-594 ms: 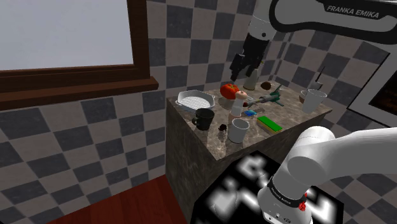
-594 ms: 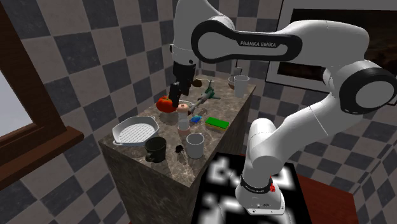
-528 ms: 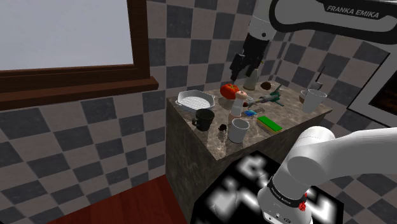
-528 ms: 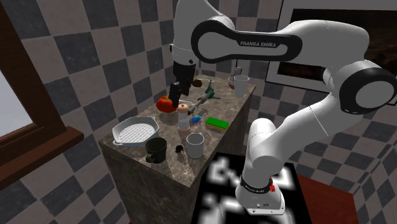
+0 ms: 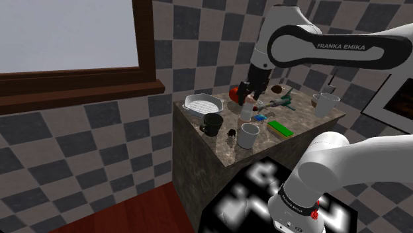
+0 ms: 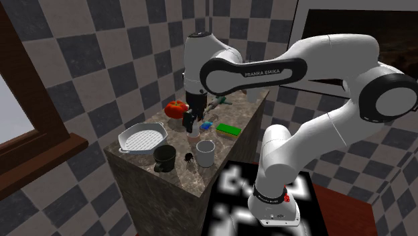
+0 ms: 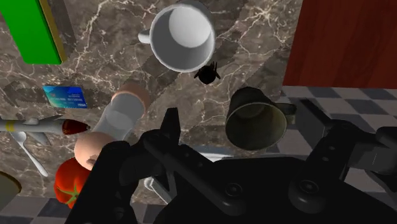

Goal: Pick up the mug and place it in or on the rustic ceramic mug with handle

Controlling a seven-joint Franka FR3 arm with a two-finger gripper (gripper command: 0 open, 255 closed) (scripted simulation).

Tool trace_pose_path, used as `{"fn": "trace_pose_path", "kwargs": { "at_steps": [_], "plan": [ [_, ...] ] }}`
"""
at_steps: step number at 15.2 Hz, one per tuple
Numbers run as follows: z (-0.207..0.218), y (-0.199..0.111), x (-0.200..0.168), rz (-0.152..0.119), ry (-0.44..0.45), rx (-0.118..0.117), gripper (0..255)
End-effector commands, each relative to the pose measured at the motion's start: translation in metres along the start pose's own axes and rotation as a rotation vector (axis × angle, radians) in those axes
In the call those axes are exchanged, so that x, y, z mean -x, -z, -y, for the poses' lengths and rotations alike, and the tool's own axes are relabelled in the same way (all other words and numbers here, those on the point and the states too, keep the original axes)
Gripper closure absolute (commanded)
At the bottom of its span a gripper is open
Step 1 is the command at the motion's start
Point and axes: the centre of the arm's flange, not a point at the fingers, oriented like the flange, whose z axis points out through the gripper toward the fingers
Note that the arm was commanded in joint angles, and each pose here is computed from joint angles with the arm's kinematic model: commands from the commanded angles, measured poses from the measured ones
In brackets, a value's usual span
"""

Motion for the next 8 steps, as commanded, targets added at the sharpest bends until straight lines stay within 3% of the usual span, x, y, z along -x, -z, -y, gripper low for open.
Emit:
{"fn": "trace_pose_path", "kwargs": {
  "at_steps": [1, 8],
  "plan": [
    [0.0, -0.026, 0.0, 0.019, -0.013, 0.005, 0],
    [-0.006, -0.115, 0.014, 0.087, -0.055, 0.021, 0]
  ]
}}
